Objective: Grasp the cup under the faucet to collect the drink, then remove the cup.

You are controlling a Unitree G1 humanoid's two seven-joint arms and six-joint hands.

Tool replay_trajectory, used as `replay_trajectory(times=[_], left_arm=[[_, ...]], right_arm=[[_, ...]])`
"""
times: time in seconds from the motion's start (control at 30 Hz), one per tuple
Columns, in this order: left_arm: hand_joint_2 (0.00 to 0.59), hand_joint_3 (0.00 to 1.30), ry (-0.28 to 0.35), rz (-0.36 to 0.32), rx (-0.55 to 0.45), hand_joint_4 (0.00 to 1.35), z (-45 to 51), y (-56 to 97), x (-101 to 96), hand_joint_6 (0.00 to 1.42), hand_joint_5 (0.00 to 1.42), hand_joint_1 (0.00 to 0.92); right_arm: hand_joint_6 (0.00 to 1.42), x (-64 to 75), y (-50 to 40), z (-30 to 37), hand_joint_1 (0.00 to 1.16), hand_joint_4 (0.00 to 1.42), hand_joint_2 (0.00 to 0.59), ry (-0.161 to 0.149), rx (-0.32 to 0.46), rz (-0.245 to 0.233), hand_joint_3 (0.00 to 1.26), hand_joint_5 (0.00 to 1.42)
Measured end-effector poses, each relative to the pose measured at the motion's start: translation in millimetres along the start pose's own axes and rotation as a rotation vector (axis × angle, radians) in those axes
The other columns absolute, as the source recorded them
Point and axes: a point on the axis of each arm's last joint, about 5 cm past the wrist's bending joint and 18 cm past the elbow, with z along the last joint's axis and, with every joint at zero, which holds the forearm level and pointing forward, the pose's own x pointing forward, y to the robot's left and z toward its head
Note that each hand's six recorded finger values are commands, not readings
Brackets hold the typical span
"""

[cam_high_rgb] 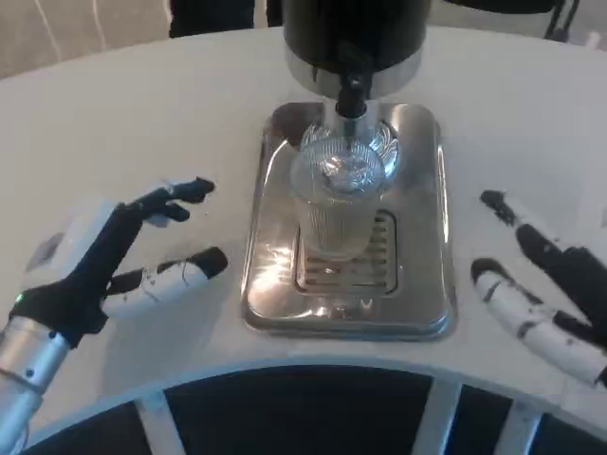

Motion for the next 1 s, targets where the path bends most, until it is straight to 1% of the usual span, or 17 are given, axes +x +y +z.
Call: replay_trajectory(times=[0.03, 0.07, 0.2, 0.23, 0.27, 0.3, 0.37, 0.5, 0.63, 0.7, 0.8, 0.87, 0.97, 1.0], left_arm=[[0.089, 0.33, 0.0, -0.011, 0.009, 0.3, -0.3, -0.3, -2.5, 0.37, 0.36, 0.072], [0.09, 0.33, 0.001, -0.031, 0.025, 0.3, -0.9, -0.5, -9.2, 0.37, 0.36, 0.072], [0.09, 0.33, -0.018, -0.064, 0.055, 0.29, 1.3, -0.6, -18.6, 0.37, 0.35, 0.072], [0.09, 0.33, -0.025, -0.077, 0.065, 0.29, 2.4, -0.5, -23.4, 0.37, 0.35, 0.072], [0.09, 0.33, -0.026, -0.085, 0.071, 0.29, 2.9, -0.7, -26.3, 0.37, 0.35, 0.072], [0.09, 0.33, -0.024, -0.095, 0.073, 0.29, 3.6, -1.8, -30.5, 0.37, 0.35, 0.072], [0.09, 0.33, -0.019, -0.103, 0.075, 0.29, 4.4, -2.5, -34.5, 0.37, 0.34, 0.072], [0.091, 0.33, -0.022, -0.109, 0.081, 0.29, 8.2, -2.1, -39.5, 0.37, 0.34, 0.072], [0.091, 0.33, -0.005, -0.097, 0.09, 0.28, 9.6, 0.0, -44.1, 0.37, 0.34, 0.072], [0.091, 0.33, 0.006, -0.102, 0.091, 0.28, 9.8, -0.2, -46.1, 0.37, 0.34, 0.072], [0.091, 0.33, 0.015, -0.1, 0.094, 0.28, 9.9, 0.2, -47.6, 0.37, 0.34, 0.072], [0.091, 0.33, 0.024, -0.095, 0.097, 0.28, 9.8, 1.2, -49.1, 0.37, 0.34, 0.072], [0.091, 0.33, 0.031, -0.091, 0.099, 0.28, 9.8, 2.0, -51.6, 0.37, 0.34, 0.072], [0.091, 0.33, 0.028, -0.09, 0.101, 0.28, 10.5, 2.1, -52.2, 0.37, 0.34, 0.072]], right_arm=[[0.02, 0.8, -1.1, -0.3, 0.15, 0.0, 0.576, -0.002, 0.021, -0.004, 0.0, 0.0], [0.02, 3.9, -3.1, -0.8, 0.15, 0.0, 0.58, -0.019, 0.085, 0.002, 0.0, 0.0], [0.02, 14.1, -7.1, -2.1, 0.15, 0.0, 0.586, -0.047, 0.192, 0.018, 0.0, 0.0], [0.02, 19.3, -8.7, -1.9, 0.15, 0.0, 0.586, -0.059, 0.229, 0.018, 0.0, 0.0], [0.02, 22.3, -9.6, -1.0, 0.15, 0.0, 0.586, -0.068, 0.245, 0.013, 0.0, 0.0], [0.02, 26.6, -11.2, 0.7, 0.14, 0.0, 0.586, -0.085, 0.256, 0.015, 0.0, 0.0], [0.03, 30.9, -12.1, 3.4, 0.14, 0.0, 0.586, -0.109, 0.272, 0.023, 0.0, 0.0], [0.03, 42.5, -14.4, 7.7, 0.14, 0.0, 0.586, -0.141, 0.291, 0.051, 0.0, 0.0], [0.03, 53.6, -15.8, 11.9, 0.14, 0.0, 0.586, -0.168, 0.302, 0.084, 0.0, 0.0], [0.03, 58.8, -16.4, 15.2, 0.14, 0.0, 0.586, -0.191, 0.304, 0.099, 0.0, 0.0], [0.03, 62.8, -18.3, 18.9, 0.14, 0.0, 0.586, -0.216, 0.301, 0.111, 0.0, 0.0], [0.04, 64.8, -20.1, 22.4, 0.14, 0.0, 0.586, -0.235, 0.294, 0.11, 0.0, 0.0], [0.04, 69.0, -21.4, 25.3, 0.14, 0.0, 0.586, -0.243, 0.305, 0.124, 0.0, 0.0], [0.04, 72.4, -24.0, 27.7, 0.14, 0.0, 0.586, -0.248, 0.304, 0.132, 0.0, 0.0]])
